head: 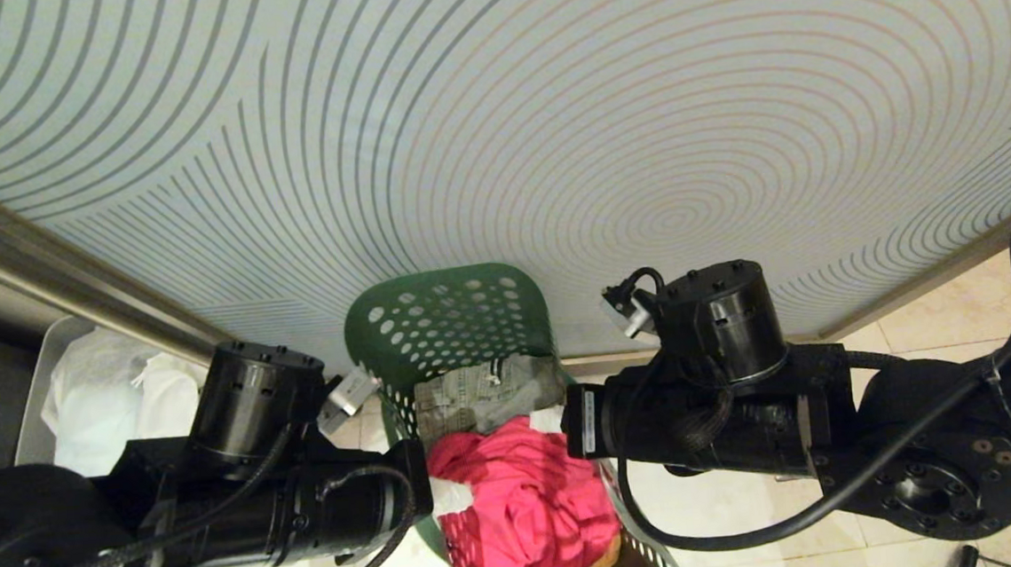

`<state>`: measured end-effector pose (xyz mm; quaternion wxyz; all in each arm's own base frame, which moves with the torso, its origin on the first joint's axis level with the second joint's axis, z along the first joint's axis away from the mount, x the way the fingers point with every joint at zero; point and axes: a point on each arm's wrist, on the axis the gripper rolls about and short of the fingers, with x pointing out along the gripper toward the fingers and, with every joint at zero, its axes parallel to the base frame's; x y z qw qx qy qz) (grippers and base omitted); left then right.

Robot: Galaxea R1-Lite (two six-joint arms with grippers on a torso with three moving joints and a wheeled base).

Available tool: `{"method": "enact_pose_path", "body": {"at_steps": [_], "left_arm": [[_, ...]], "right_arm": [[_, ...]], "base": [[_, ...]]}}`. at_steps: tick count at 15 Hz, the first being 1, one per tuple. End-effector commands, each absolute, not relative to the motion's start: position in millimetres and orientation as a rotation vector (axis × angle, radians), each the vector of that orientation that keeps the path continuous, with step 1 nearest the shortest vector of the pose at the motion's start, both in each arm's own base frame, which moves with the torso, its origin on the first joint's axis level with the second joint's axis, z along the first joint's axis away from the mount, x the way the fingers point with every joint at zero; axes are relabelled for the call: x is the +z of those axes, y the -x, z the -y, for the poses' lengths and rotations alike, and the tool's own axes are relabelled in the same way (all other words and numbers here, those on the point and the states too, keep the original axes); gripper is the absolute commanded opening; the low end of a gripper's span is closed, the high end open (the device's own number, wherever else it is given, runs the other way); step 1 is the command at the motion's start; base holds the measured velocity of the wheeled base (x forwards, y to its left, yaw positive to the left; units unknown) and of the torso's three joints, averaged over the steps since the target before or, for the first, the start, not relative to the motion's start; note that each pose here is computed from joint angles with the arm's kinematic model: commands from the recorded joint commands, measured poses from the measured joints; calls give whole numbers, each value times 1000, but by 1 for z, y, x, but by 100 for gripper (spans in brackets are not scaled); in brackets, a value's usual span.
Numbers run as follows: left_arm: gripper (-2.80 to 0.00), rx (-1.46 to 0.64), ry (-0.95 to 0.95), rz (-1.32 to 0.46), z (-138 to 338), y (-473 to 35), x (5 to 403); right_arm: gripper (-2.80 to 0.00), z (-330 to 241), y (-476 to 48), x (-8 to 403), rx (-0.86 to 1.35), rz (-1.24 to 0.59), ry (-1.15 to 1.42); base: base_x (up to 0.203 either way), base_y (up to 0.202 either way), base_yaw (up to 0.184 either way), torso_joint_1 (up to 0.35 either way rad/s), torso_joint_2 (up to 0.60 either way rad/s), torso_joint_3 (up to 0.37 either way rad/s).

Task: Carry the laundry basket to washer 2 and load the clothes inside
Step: Pick up the clothes basket and put it beside the washing machine

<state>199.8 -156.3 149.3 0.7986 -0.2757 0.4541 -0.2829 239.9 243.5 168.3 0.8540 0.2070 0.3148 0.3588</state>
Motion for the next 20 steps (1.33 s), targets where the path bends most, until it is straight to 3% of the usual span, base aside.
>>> {"method": "enact_pose_path", "body": {"at_steps": [1,20], "left_arm": [[-280,-617,598,-964,156,-198,153],[-280,-631,585,-994,164,-195,148]], "right_arm": [[-280,-243,-239,169,756,-662,-439],[-280,-244,-240,167,757,-663,-430]], "base": [[0,0,0,0,0,0],[0,0,0,0,1,26]]}}
